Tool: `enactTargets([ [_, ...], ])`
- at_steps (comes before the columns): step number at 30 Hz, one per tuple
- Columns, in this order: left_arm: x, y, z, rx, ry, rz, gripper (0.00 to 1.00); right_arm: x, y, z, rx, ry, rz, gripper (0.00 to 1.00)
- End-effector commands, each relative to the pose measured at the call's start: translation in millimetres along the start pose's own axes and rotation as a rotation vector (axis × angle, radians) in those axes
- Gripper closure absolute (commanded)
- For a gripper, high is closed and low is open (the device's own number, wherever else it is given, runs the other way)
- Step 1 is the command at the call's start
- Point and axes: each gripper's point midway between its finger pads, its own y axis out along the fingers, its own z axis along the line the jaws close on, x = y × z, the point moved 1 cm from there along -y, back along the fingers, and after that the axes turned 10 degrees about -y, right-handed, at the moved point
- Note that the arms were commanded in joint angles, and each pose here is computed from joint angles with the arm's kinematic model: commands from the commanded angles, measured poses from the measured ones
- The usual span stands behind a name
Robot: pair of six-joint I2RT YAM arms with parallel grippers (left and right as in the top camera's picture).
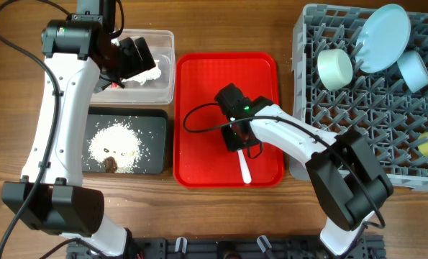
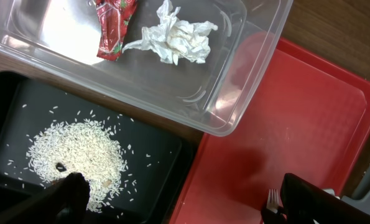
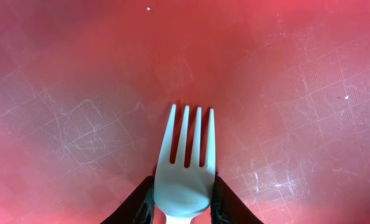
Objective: Sort waste into correct bins and load items into the dishwasher rack
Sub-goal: 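Carry the white fork to the dish rack and insert it upright, then open the right gripper to release the fork and lift away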
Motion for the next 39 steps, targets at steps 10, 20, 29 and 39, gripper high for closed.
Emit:
enactTargets([
  [10,2,-2,1,0.005,-0.017,-0.011,0.0,25,-44,-3,0.028,0.06,-0.113,0.79],
  [20,2,-2,1,0.004,-0.017,-0.012,0.0,24,-200,-114,-0.07,0.188,-0.464,0.81],
  [29,2,-2,1,0.004,-0.017,-0.011,0.0,-24,-183,-208,-0.197,0.392,-0.324,0.8],
  [39,2,-2,1,0.005,-0.017,-0.011,0.0,-36,-98,-195,-0.038,0.381,-0.037,0.7],
])
